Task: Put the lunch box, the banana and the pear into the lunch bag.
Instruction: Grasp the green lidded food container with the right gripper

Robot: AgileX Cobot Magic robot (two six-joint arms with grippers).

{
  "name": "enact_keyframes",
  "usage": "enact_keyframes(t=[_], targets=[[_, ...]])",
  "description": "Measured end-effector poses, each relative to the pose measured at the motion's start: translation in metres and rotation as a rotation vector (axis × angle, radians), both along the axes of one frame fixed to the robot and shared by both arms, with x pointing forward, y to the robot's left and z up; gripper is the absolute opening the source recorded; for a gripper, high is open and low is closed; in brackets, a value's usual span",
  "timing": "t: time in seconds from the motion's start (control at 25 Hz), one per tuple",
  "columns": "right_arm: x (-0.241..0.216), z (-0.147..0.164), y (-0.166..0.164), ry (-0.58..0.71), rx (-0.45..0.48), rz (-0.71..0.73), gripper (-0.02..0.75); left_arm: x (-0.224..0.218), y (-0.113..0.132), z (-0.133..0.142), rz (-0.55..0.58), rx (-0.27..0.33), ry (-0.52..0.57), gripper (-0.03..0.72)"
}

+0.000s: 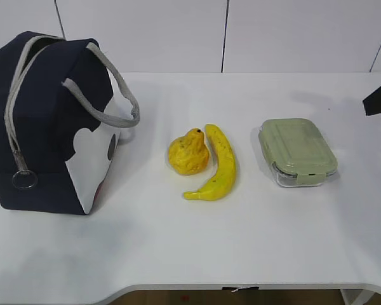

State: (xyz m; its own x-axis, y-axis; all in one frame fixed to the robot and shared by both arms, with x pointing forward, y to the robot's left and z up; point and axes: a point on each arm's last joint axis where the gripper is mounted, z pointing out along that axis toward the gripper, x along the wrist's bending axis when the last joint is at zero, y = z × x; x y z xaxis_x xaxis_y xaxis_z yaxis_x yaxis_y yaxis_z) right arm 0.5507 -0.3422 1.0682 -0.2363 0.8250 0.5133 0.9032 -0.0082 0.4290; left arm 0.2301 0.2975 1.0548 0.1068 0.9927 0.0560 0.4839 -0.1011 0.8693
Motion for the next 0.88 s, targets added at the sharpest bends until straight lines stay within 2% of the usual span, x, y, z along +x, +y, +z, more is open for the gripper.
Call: enact_keyframes(t=[0.4,0.88], targets=[[0.031,-0.05,-0.007,0.111,0.117,-0.017,0.493,0.0,0.0,0.0,0.001,-0.001,0.0,0.309],[0.048,-0.056,-0.014,0.1,0.105,-0.015,0.492,0.0,0.0,0.0,0.001,-0.001,0.0,0.309]])
